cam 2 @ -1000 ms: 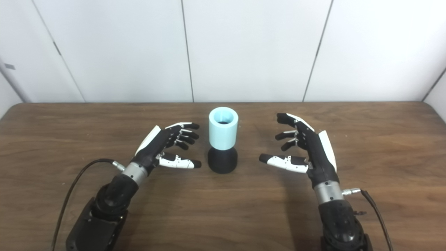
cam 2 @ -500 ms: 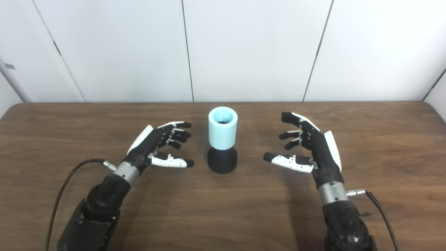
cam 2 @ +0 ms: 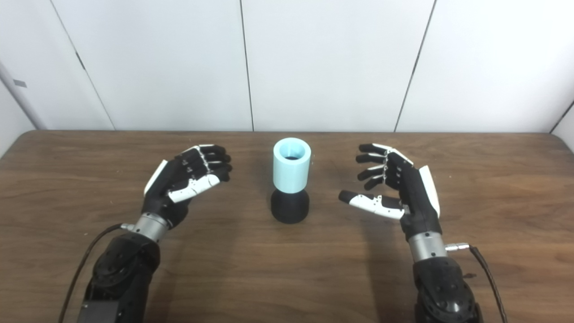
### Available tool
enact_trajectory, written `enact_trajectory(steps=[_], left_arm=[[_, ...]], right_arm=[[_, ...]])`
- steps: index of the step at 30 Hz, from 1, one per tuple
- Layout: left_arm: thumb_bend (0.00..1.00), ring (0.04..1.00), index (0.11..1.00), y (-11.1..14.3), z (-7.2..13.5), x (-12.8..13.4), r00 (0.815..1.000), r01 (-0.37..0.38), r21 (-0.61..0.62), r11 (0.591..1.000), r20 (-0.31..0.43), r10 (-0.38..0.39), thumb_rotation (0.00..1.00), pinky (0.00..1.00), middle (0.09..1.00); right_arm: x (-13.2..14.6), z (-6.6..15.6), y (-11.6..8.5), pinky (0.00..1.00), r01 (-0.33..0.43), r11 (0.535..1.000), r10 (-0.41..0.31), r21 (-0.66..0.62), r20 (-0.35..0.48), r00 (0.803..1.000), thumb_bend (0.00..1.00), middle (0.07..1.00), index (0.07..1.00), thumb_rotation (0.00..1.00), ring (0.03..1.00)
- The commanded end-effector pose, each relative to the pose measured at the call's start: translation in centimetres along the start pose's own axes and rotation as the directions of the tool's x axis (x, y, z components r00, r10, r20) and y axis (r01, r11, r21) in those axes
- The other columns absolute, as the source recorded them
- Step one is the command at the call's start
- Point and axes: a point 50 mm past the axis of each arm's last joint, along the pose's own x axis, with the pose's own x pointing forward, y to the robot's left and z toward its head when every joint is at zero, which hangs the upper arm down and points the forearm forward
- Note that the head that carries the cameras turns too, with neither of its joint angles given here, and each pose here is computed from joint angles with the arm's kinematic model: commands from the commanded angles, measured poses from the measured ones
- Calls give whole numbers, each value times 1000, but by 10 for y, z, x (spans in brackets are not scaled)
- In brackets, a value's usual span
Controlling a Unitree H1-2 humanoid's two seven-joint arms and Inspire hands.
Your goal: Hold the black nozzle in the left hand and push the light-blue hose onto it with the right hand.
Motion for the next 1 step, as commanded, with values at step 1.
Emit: enact_trajectory(steps=[1], left_arm=[[510, 589, 495, -1, 18, 7, 996, 22, 10, 1000, 82, -22, 60, 513, 604]], right_arm=[[9, 17, -4, 418, 21, 1000, -22, 21, 59, 998, 758, 664, 711, 146, 526]])
